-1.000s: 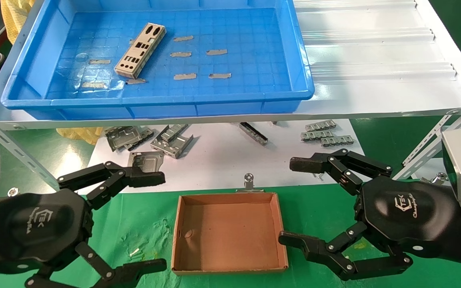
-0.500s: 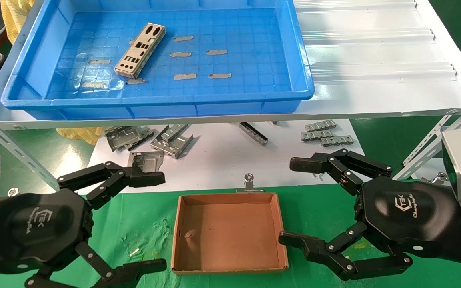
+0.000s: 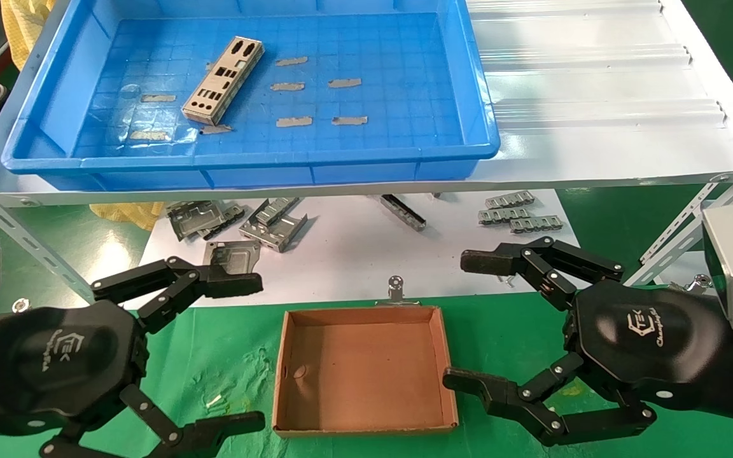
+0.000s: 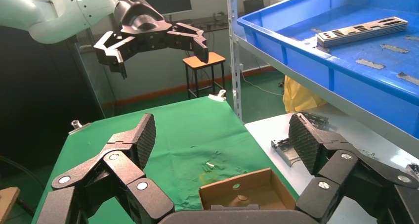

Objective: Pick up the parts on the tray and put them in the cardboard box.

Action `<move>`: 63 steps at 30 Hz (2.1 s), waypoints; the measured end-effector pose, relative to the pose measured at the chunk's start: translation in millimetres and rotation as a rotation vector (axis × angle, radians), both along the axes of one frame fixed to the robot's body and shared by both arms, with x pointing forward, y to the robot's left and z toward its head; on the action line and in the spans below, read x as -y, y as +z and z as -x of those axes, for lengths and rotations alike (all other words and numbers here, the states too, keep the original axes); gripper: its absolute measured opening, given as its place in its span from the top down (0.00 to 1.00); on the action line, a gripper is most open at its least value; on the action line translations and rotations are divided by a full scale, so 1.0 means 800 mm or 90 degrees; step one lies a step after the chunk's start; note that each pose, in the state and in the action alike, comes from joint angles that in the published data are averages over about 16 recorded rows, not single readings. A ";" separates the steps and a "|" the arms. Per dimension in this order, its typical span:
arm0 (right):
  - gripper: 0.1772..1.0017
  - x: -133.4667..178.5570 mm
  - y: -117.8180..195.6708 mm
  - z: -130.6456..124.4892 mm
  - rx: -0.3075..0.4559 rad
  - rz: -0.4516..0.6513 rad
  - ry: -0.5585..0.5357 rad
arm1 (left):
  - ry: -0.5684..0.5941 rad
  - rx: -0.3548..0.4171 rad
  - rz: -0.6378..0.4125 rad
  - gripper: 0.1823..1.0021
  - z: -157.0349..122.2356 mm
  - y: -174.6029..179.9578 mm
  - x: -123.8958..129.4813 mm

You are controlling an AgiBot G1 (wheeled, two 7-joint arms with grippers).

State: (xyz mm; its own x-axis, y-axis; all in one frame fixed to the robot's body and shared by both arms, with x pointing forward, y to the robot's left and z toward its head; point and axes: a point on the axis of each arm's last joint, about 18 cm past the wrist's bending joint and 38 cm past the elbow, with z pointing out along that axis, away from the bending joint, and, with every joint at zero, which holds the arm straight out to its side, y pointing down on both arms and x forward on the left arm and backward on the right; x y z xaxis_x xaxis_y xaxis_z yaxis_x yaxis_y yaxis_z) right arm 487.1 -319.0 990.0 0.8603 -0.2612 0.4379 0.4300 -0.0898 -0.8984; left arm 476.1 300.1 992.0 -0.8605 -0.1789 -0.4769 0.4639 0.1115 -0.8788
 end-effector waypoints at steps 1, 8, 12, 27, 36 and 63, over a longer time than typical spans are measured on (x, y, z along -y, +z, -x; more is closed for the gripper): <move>0.00 0.000 0.000 0.000 0.000 0.000 0.000 | 0.000 0.000 0.000 0.00 0.000 0.000 0.000; 0.00 0.000 0.000 0.000 0.000 0.000 0.000 | 0.000 0.000 0.000 0.00 0.000 0.000 0.000; 0.00 0.000 0.000 0.000 0.000 0.000 0.000 | 0.000 0.000 0.000 0.00 0.000 0.000 0.000; 0.00 0.000 0.000 0.000 0.000 0.000 0.000 | 0.000 0.000 0.000 0.00 0.000 0.000 0.000; 0.00 0.000 0.000 0.000 0.000 0.000 0.000 | 0.000 0.000 0.000 0.00 0.000 0.000 0.000; 0.08 0.000 0.000 0.000 0.000 0.000 0.000 | 0.000 0.000 0.000 0.00 0.000 0.000 0.000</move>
State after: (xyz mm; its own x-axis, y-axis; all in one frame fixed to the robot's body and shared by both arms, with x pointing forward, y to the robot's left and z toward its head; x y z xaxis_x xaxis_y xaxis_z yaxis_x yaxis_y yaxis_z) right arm 487.1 -319.0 990.0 0.8603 -0.2612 0.4379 0.4300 -0.0898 -0.8984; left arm 476.1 300.1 992.0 -0.8605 -0.1789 -0.4769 0.4639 0.1115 -0.8789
